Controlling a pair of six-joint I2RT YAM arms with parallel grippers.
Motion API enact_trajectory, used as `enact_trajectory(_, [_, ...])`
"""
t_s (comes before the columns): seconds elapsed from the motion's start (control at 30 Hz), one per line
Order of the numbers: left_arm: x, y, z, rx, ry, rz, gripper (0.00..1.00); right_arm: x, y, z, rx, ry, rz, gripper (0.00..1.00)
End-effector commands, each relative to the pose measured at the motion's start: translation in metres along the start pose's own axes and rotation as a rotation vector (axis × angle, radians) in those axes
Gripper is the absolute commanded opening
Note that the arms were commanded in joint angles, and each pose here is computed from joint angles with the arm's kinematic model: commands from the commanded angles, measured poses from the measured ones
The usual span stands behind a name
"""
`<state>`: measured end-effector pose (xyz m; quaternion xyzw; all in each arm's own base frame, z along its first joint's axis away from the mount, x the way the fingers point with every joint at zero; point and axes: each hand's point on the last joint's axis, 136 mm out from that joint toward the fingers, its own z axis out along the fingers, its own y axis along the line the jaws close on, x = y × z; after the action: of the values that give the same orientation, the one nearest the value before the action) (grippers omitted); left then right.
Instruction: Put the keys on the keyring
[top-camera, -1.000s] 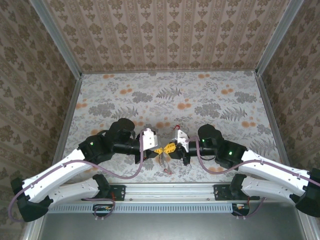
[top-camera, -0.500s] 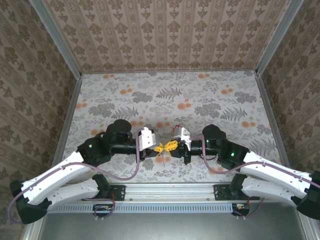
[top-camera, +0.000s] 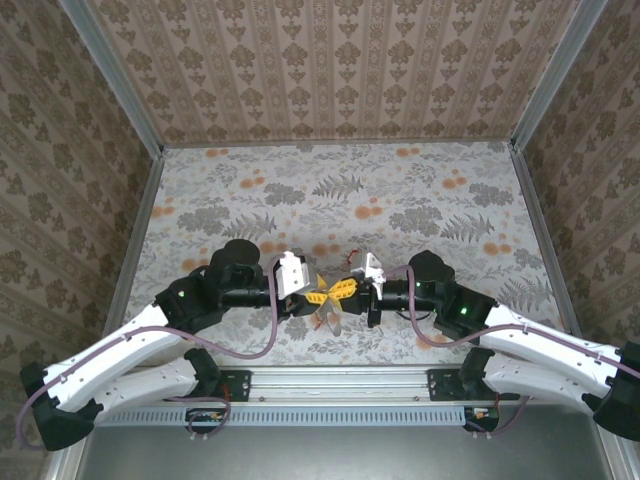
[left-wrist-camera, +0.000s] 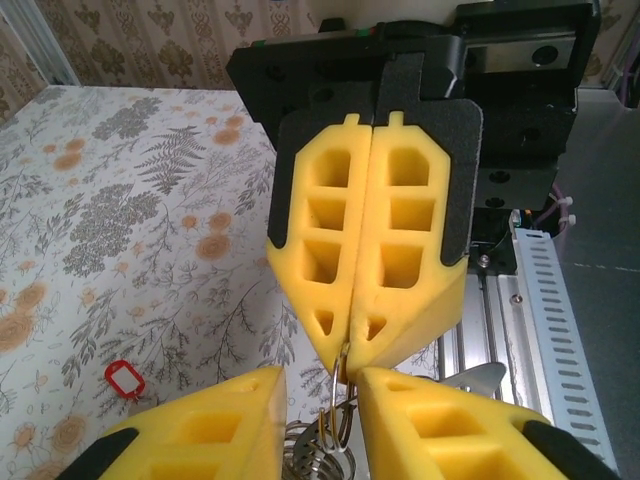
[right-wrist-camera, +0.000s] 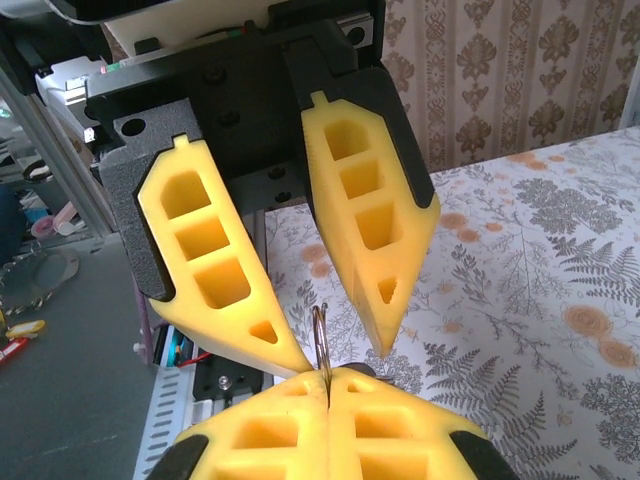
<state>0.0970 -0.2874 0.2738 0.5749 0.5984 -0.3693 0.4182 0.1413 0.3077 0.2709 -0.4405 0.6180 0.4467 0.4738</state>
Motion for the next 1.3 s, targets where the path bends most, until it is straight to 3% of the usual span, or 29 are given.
enact_trajectory(0.0, [0.002,-0.004,0.0,0.019,-0.012,-0.018,0.26,-0.037,0.007,-0.008,-0.023,-0.142,-0.041,0.0])
enact_trajectory(0.1, [0.002,-0.004,-0.001,0.021,-0.019,-0.02,0.17,-0.04,0.006,-0.009,-0.019,-0.161,-0.035,0.0])
enact_trajectory(0.2, [0.002,-0.006,-0.001,0.038,-0.02,-0.021,0.0,-0.044,0.005,-0.011,-0.02,-0.18,-0.027,0.0])
enact_trajectory(0.4, [-0.001,-0.01,-0.003,0.057,-0.015,0.012,0.0,-0.045,0.005,-0.01,-0.026,-0.186,-0.028,0.0])
enact_trajectory(0.53, [0.003,0.001,-0.008,-0.027,0.058,0.072,0.0,-0.037,0.002,-0.013,0.005,-0.146,-0.038,0.0])
enact_trajectory(0.67, [0.003,0.0,-0.018,-0.072,0.123,0.186,0.0,-0.023,-0.013,-0.03,0.135,-0.092,-0.03,0.38])
enact_trajectory(0.8, [0.005,-0.001,-0.029,-0.088,0.211,0.254,0.0,-0.012,-0.05,-0.05,0.319,-0.059,0.039,0.69])
enact_trajectory(1.0, [-0.008,-0.017,-0.028,-0.028,0.176,0.303,0.0,0.002,-0.117,-0.052,0.438,-0.006,0.249,0.84])
enact_trajectory(1.27, [-0.004,-0.013,-0.023,-0.014,0.224,0.329,0.0,0.034,-0.175,-0.019,0.466,0.109,0.464,0.86])
